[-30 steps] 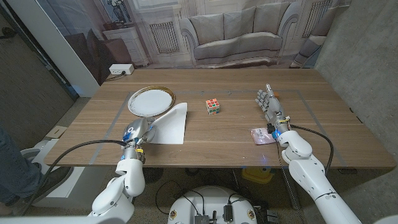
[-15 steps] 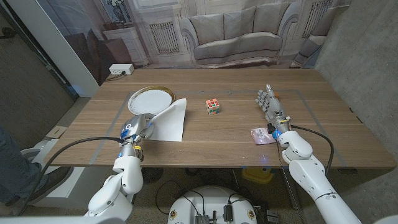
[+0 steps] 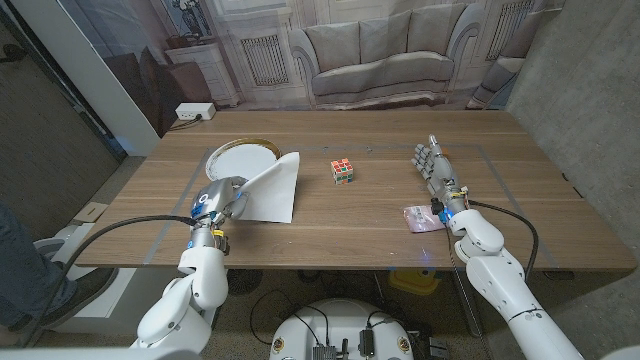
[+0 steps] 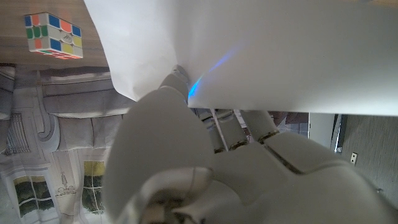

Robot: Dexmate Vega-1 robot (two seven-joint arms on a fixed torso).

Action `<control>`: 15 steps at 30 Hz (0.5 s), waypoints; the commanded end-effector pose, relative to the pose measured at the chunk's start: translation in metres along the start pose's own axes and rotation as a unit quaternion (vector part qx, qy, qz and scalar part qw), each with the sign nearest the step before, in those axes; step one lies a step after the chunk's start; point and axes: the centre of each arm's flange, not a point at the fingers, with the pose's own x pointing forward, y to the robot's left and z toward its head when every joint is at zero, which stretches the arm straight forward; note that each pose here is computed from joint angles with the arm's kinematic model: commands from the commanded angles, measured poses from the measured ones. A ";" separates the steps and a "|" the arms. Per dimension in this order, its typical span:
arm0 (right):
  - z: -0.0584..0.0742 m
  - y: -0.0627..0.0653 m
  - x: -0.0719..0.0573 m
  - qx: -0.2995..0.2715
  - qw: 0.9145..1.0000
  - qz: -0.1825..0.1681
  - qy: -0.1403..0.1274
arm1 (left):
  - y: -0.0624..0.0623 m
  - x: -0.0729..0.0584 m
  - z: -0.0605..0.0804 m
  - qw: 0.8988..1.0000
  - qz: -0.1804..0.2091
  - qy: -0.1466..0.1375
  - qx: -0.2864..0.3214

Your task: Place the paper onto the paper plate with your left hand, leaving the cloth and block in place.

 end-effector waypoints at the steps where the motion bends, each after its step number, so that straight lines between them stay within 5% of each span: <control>1: -0.002 -0.004 0.003 0.000 1.000 0.003 0.005 | 0.012 0.008 0.006 1.000 0.003 0.002 0.006; 15: -0.003 -0.008 0.006 0.003 1.000 -0.002 0.007 | 0.019 0.019 0.000 1.000 0.013 0.001 0.011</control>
